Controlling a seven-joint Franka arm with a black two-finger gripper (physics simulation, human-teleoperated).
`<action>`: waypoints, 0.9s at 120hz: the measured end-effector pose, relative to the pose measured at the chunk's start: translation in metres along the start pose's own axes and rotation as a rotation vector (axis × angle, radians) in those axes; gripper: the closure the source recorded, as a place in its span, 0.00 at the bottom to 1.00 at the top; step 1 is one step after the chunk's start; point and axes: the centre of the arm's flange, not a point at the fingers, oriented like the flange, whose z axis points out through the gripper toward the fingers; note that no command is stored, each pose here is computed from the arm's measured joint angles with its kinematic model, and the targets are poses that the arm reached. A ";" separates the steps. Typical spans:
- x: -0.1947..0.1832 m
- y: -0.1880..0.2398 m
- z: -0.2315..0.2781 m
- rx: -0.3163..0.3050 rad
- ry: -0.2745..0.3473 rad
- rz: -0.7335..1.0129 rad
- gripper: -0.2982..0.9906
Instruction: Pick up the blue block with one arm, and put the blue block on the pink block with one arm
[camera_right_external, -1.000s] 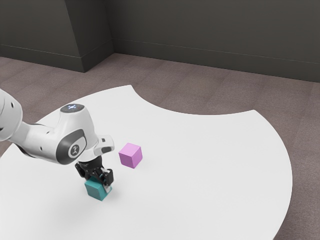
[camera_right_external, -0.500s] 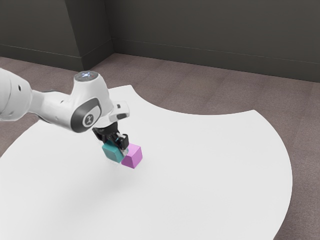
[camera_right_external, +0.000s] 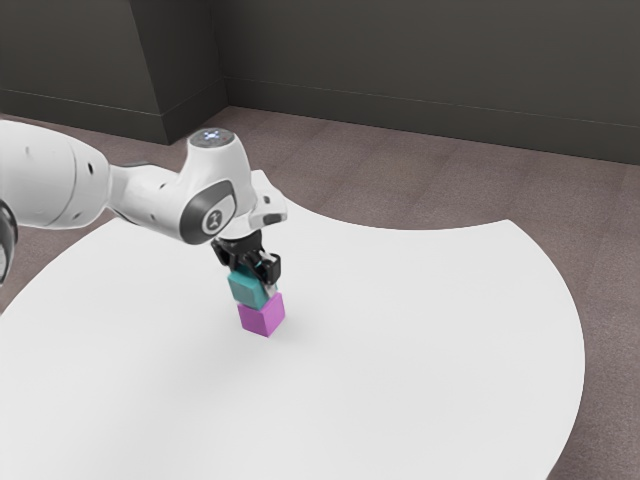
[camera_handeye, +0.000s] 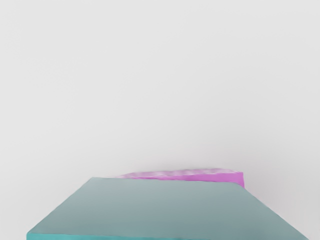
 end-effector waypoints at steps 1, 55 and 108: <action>0.000 0.000 0.000 0.000 -0.001 0.000 0.51; 0.005 0.005 -0.002 -0.016 0.001 0.009 0.39; 0.001 -0.003 -0.245 -0.048 0.180 0.001 0.25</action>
